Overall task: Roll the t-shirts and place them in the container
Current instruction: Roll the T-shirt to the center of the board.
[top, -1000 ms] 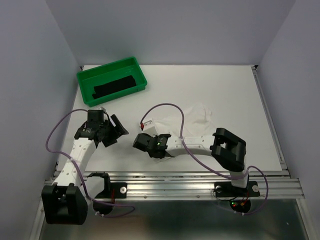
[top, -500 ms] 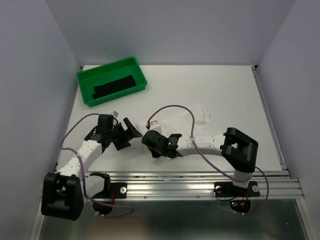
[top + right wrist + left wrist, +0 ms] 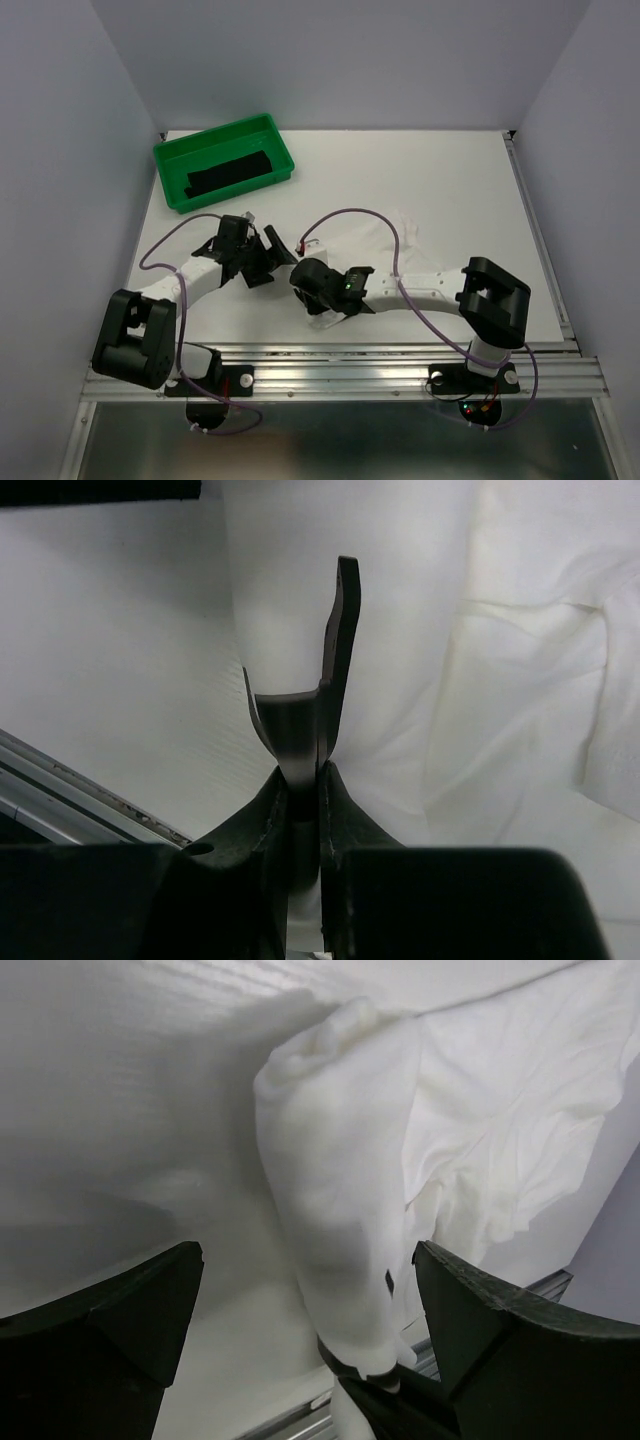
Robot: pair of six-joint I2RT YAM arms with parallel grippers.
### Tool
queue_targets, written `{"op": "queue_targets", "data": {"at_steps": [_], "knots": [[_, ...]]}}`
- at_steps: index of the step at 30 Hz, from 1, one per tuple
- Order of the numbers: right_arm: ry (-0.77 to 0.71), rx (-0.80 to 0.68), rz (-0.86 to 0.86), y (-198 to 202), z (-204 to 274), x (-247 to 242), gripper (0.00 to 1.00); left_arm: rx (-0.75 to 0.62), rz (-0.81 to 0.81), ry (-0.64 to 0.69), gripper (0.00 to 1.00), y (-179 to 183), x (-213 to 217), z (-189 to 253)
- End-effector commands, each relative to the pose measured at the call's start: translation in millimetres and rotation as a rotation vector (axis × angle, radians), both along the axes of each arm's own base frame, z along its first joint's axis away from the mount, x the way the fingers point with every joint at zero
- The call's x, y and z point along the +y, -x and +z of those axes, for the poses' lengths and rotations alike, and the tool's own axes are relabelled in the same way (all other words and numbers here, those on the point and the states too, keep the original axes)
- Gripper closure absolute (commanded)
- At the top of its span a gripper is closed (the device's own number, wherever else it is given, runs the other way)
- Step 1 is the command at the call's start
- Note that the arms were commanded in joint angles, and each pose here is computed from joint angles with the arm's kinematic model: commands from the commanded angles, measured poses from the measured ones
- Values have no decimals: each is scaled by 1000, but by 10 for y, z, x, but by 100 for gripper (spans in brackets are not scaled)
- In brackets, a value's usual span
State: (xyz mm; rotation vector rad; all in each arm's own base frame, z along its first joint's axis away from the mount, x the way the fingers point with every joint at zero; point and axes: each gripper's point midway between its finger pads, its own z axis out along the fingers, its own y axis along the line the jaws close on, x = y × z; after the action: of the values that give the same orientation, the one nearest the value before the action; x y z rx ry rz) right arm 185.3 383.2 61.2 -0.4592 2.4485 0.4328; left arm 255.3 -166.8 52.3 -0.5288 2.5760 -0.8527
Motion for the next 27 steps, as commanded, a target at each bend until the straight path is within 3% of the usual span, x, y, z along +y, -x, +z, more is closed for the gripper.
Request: {"op": "queue_targets", "data": {"at_steps": [1,6,9,11,12,13,14,16,17,19,27], "knots": [[-69,-30,3,-42,195,77,99,-86,-16,2,4,-296,-93,151],[-39,-27,0,-36,128,15,99,-109,-42,19,14,-467,-265,227],[17,-40,-17,-77,107,-59,99,-80,-51,20,26,-505,-347,180],[56,-60,-36,-128,134,-110,97,-71,-52,24,49,-510,-374,177],[71,-74,-42,-156,143,-131,91,-74,-46,29,68,-528,-377,210],[81,-78,-42,-162,150,-148,85,-73,-48,30,77,-523,-387,221],[95,-84,-34,-170,174,-161,69,-84,-42,27,86,-551,-379,252],[113,-101,-39,-199,195,-191,51,-47,-39,11,100,-500,-352,238],[129,-106,-40,-206,202,-219,37,-44,-38,7,100,-492,-350,240],[161,-143,-34,-203,241,-225,29,-30,-28,1,100,-473,-332,234],[248,-249,-12,-138,341,-134,19,12,-7,-38,100,-421,-262,143]]}}
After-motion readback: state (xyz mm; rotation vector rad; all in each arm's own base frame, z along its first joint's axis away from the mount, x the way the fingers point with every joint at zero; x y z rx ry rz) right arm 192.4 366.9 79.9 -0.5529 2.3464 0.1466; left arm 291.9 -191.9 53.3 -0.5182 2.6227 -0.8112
